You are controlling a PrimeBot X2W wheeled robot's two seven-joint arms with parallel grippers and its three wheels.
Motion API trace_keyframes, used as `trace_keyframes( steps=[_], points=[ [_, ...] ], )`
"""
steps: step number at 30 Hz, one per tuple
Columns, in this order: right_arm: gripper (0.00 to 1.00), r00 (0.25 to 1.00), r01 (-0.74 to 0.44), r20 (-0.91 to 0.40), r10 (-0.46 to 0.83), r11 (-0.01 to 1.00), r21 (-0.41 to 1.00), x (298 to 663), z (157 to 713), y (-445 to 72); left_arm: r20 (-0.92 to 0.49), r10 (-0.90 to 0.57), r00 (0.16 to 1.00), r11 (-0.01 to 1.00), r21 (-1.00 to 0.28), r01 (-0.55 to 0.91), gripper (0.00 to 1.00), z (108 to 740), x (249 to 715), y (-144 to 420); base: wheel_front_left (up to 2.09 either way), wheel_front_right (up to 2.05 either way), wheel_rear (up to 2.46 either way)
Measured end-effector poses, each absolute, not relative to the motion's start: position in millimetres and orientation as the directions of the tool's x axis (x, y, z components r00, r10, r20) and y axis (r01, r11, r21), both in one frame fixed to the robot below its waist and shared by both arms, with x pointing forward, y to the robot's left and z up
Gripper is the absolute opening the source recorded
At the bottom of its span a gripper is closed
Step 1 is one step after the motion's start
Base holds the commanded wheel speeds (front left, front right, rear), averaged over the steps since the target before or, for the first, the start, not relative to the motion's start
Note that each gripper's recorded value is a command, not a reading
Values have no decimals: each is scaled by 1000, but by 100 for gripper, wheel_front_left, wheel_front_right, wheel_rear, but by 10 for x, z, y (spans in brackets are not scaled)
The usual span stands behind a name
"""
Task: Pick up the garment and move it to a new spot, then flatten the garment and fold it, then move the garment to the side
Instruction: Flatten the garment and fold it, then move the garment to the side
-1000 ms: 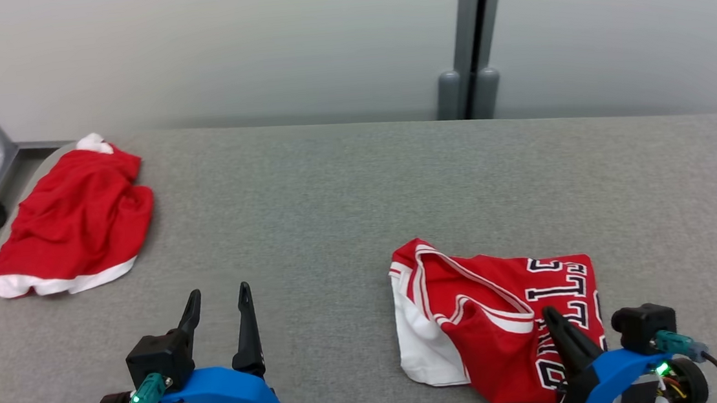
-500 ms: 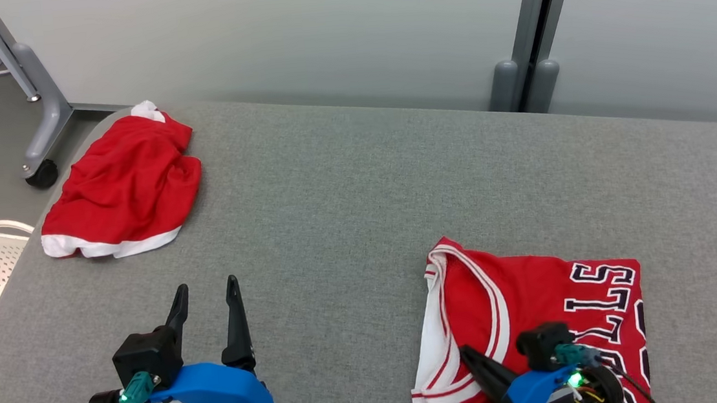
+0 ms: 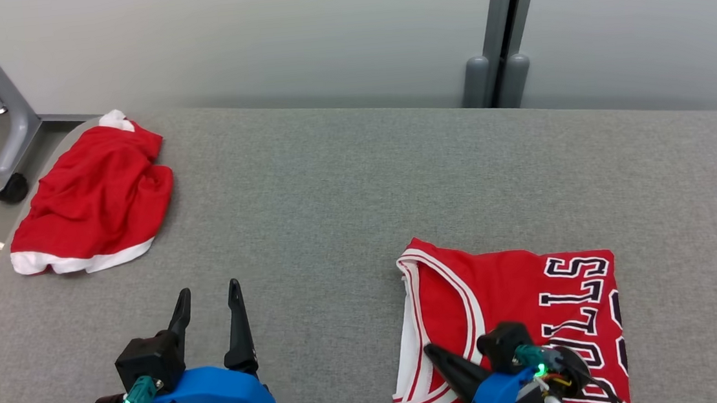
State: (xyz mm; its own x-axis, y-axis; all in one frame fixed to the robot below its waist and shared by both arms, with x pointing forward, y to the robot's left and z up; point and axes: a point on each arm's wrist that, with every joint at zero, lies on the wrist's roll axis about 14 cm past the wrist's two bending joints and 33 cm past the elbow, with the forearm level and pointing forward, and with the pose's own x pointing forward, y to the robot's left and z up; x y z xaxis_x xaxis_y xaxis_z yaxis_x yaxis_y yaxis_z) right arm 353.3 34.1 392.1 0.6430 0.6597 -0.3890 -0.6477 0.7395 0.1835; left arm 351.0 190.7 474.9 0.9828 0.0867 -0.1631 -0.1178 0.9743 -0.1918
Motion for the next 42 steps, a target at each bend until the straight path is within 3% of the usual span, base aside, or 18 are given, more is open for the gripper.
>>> trace_keyframes(
  steps=[2,3,4,7,12,20,29,42],
  points=[
    [0,680,-632,-333,653,753,186,3642,4051,312,-155,71,985,977,-190,-100,100,4766,3544,1868,0,0,0],
    [6,699,-625,-304,648,759,183,3697,4124,292,-145,62,987,978,-188,-89,100,4792,3572,1849,0,0,0],
    [19,720,-613,-271,638,769,182,3755,4203,260,-131,54,990,980,-182,-78,100,4825,3596,1828,0,0,0],
    [100,785,-563,-197,587,809,168,3912,4387,79,-106,26,994,981,-186,-45,100,4887,3649,1736,0,0,0],
    [100,877,-457,-88,472,877,147,4078,4692,-324,-66,-18,998,980,-200,5,100,4969,3701,1575,0,0,0],
    [100,964,-262,-7,265,957,121,3960,4887,-1070,-42,-82,996,973,-218,71,100,4991,3717,1358,0,0,0],
    [100,991,-126,-16,130,977,175,3690,4827,-1519,-114,-135,984,972,-208,109,100,4700,3540,1297,0,0,0],
    [100,996,-85,-8,88,984,154,3695,4872,-1674,-137,-81,987,979,-197,53,100,4590,3488,1535,0,0,0]
  ],
)
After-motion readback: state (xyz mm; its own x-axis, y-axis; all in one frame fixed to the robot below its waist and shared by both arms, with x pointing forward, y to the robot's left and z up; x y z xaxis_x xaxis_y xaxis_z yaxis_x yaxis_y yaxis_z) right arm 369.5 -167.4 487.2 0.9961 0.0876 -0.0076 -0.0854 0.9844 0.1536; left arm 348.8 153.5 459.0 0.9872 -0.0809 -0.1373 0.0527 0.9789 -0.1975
